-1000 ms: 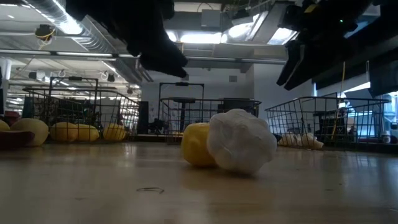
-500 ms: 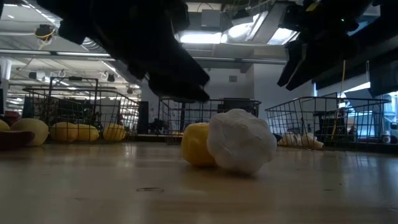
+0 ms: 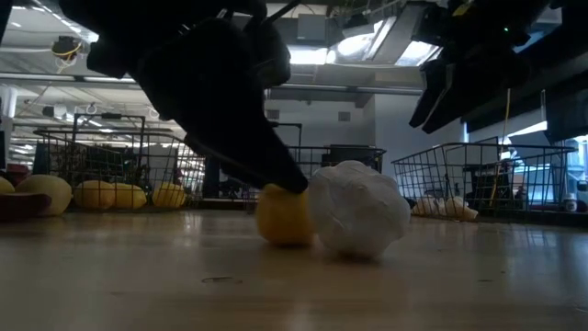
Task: Sort produce into baskets
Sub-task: Put the yellow lemon into the left gold wire basket
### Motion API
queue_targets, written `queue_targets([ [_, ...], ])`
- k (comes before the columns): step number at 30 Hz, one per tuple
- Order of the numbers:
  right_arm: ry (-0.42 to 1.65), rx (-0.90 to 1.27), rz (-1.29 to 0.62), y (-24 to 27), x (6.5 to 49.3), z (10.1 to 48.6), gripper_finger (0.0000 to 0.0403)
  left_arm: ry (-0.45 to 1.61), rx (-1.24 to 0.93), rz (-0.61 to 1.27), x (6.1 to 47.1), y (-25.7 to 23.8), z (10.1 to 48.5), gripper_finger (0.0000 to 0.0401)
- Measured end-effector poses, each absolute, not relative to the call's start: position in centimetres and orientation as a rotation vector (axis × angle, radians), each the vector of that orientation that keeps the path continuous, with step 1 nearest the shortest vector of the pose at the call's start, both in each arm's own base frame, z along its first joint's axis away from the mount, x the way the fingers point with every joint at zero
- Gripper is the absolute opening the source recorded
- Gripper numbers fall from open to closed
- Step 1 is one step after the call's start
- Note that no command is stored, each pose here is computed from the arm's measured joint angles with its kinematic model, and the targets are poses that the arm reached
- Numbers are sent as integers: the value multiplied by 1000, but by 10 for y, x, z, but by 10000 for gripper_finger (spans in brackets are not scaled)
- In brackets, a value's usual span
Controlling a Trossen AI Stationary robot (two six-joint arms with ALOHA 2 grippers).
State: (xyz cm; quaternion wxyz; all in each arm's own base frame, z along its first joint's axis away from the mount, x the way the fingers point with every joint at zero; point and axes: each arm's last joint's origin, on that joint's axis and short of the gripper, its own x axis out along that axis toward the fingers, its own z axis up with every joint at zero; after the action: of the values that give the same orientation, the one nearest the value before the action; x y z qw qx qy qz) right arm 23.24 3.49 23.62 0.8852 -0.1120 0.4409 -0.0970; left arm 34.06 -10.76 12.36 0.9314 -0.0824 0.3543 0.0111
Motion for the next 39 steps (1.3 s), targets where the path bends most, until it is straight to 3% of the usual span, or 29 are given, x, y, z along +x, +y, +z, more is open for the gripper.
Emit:
queue_targets([
  [12, 917, -233, -199, 35, 232, 236, 276, 709, -172, 18, 332, -105, 148, 283],
  [18, 918, -233, -199, 35, 232, 236, 276, 722, -332, 62, 325, -112, 155, 283],
  [39, 913, -236, -198, 35, 233, 236, 276, 717, -387, 271, 314, -139, 131, 282],
])
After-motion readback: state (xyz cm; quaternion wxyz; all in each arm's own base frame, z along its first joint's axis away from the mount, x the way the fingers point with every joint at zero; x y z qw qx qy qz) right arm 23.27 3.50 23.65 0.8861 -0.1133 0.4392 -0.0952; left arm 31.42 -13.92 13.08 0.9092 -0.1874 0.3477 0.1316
